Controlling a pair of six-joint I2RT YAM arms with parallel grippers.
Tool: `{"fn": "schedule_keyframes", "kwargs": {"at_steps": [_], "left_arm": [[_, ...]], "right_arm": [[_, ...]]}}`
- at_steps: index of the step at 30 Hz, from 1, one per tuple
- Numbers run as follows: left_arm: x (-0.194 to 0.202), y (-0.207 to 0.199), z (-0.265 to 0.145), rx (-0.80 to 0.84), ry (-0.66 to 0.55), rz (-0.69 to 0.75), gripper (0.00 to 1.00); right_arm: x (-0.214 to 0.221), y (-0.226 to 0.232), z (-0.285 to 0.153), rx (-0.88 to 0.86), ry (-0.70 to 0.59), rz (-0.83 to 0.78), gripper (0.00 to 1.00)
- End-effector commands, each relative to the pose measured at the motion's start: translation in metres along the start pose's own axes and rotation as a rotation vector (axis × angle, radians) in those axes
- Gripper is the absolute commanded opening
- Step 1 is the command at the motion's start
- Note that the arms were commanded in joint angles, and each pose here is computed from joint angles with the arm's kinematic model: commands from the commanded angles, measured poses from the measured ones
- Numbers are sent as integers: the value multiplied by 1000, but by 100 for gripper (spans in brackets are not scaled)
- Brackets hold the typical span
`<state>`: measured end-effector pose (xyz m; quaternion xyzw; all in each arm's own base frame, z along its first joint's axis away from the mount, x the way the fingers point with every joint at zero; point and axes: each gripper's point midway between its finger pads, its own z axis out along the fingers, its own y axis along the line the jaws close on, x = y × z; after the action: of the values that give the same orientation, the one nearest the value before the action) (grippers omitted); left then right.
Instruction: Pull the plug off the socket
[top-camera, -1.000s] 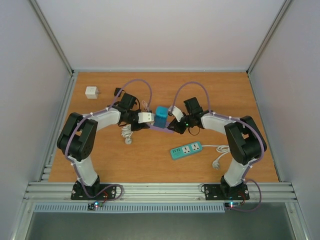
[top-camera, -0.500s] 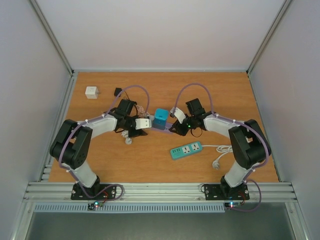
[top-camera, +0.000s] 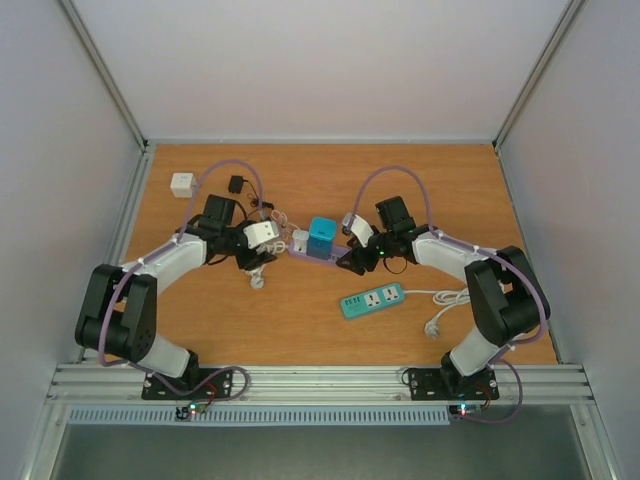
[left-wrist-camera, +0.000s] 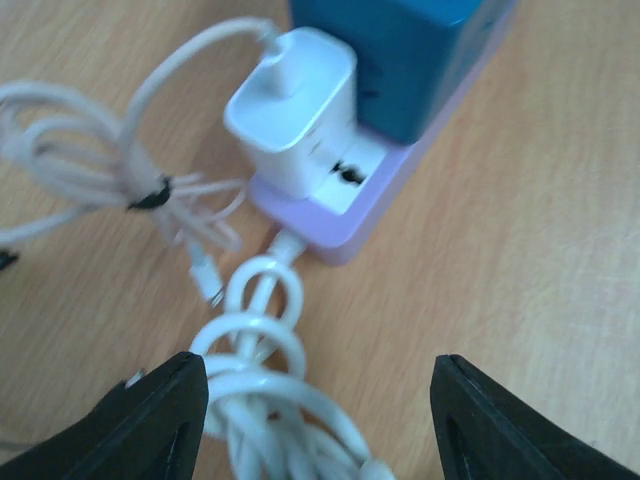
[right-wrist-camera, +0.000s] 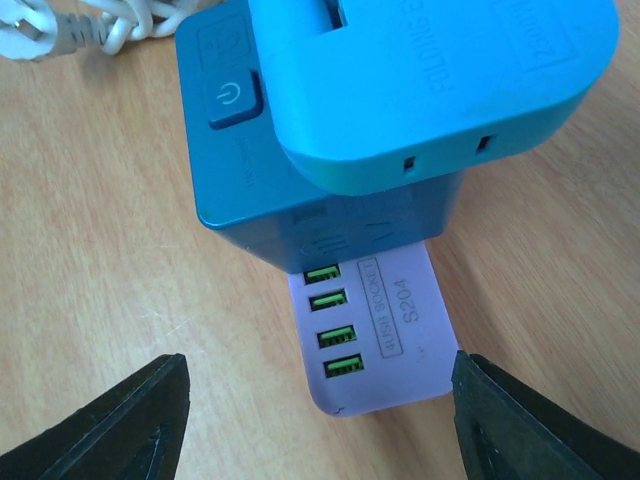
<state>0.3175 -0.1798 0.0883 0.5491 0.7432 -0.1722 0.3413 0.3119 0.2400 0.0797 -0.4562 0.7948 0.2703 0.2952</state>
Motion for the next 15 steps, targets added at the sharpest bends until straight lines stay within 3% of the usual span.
{"fn": "schedule_keyframes", "kwargs": {"at_steps": [1, 7, 15], "left_arm": [[11, 7, -7, -47, 25, -93, 64], [32, 7, -9, -87, 95, -180, 76], [60, 1, -6, -96, 187, -215, 77]], "right_arm": [[-1, -11, 9, 17, -14, -102, 74], [7, -17, 23, 7, 10, -149, 74], [11, -21, 34, -1, 2, -190, 75]]}}
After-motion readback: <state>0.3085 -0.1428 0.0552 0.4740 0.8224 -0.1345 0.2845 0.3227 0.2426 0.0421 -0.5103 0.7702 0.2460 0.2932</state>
